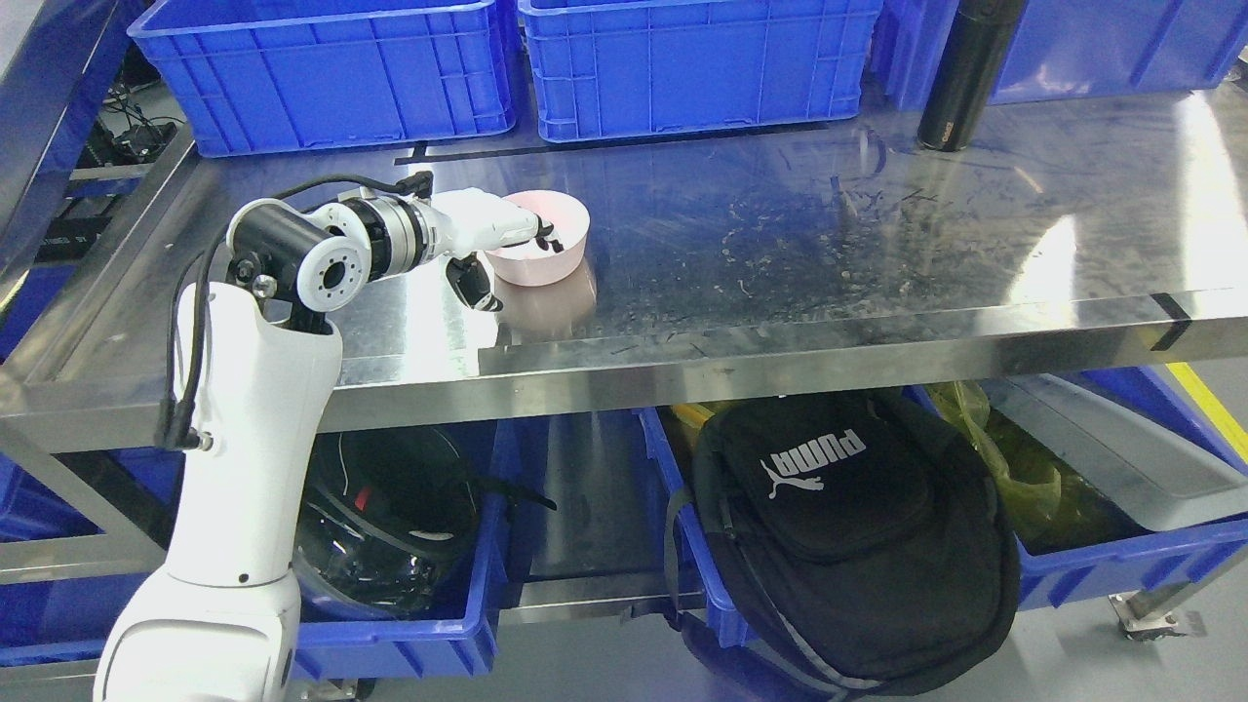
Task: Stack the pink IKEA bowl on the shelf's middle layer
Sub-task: 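Grasp the pink bowl rim with the left hand and lift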
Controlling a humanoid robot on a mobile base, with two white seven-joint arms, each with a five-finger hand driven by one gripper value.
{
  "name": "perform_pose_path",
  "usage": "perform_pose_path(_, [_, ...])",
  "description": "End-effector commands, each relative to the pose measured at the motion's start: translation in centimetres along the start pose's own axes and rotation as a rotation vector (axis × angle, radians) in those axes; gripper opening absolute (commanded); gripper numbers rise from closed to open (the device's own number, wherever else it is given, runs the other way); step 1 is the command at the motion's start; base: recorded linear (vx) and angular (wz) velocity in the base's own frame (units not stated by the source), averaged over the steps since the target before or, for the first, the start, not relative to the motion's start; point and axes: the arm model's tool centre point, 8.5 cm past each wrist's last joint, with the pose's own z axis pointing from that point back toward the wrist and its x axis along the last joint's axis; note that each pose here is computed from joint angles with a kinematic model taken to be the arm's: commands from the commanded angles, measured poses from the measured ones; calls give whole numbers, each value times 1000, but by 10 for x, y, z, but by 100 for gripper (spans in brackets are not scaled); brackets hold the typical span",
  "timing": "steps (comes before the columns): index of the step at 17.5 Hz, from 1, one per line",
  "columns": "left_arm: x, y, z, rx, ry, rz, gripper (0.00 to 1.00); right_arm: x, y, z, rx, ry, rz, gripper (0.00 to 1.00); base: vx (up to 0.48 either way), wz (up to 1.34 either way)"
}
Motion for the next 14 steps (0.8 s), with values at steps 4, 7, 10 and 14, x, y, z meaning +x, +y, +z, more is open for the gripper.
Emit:
perform_pose_path(4, [9, -8, -33, -65, -39, 51, 48, -10, -10, 0, -17, 8, 2, 100, 0, 0])
perform_pose_path(7, [8, -12, -36, -81, -30, 48, 38, -10, -10, 0, -17, 8, 2, 100, 0, 0])
perform_pose_path(10, [8, -7, -34, -47, -53, 52, 17, -10, -10, 0, -17, 8, 2, 100, 0, 0])
perform_pose_path(14, [9, 5, -27, 65, -125, 80, 0, -10, -10, 0, -17, 8, 2, 100, 0, 5])
